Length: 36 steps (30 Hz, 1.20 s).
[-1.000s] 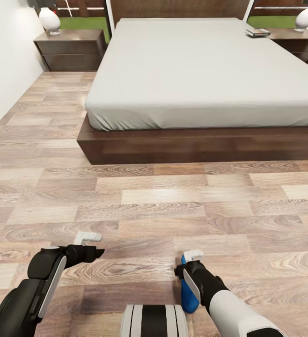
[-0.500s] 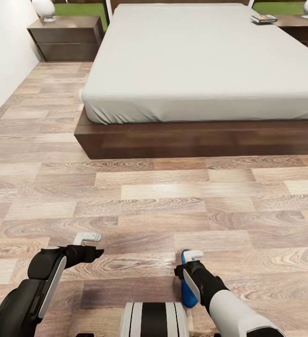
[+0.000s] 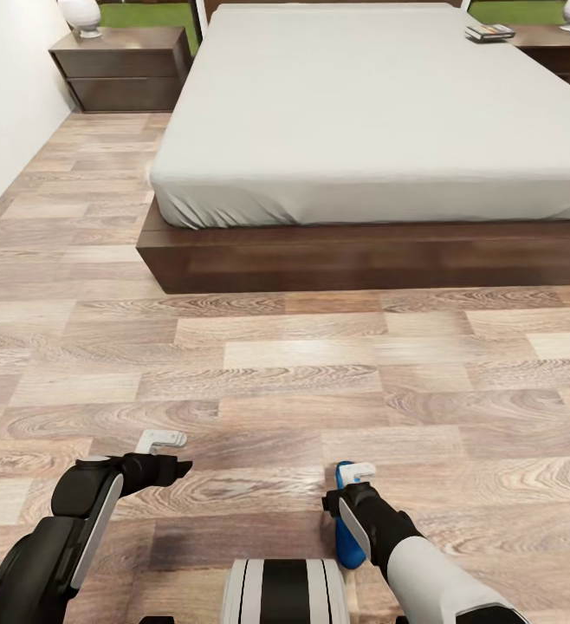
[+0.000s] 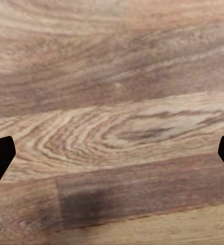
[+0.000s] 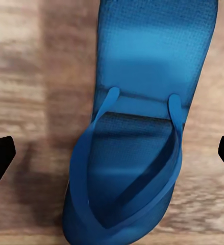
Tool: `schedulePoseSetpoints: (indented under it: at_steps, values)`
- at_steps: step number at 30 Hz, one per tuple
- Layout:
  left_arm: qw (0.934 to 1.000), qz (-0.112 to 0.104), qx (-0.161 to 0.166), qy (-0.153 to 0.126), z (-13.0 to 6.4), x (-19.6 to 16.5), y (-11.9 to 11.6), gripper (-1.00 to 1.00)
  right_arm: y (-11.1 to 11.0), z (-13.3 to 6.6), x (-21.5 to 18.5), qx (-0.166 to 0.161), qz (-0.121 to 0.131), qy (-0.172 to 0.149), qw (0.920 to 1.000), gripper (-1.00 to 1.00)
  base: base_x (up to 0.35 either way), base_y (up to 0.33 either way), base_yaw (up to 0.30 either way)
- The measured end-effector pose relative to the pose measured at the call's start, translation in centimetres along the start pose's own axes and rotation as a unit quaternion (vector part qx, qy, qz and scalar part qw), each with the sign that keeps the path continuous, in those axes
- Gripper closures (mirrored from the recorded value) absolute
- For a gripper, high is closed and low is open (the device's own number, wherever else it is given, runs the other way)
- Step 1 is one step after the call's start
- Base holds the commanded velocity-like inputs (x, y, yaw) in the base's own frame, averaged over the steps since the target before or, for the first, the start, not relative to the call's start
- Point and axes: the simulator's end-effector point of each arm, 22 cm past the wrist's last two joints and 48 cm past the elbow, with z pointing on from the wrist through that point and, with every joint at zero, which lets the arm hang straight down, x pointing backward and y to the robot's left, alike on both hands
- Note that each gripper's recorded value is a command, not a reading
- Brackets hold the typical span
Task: In the bedroom, move the book from the bed onto either nightstand, and place the two sandals side by side next to the bed.
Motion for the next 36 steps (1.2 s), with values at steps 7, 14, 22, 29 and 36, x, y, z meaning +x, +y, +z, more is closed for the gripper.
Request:
schedulePoseSetpoints:
  at_steps: [7,14,22,29,36]
  values:
    - [1.0,-0.001,0.0,0.01,0.8,0.7,0.1,-1.0,0.1,0.8,0.8,-0.001,0.001,0.01,1.0,-1.0,0.0,0.0,0.0]
    - [0.9999,-0.001,0.0,0.012,1.0,0.9,0.1,-1.0,0.1,1.0,1.0,0.0,0.001,0.012,0.9999,-1.0,0.0,0.0,0.0]
    - [0.9999,-0.001,0.0,0.012,1.0,0.9,0.1,-1.0,0.0,1.0,1.1,0.001,0.002,0.013,0.9999,-1.0,0.0,0.0,0.0]
    - [0.9999,-0.002,0.0,0.017,1.3,1.2,0.1,-1.0,-0.2,1.4,1.6,0.003,0.005,0.019,0.9998,-1.0,0.0,0.0,0.0]
    - [0.9997,-0.003,0.0,0.025,2.0,1.9,0.1,-1.0,-0.3,2.0,2.5,0.003,0.007,0.029,0.9996,-1.0,0.0,0.0,0.0]
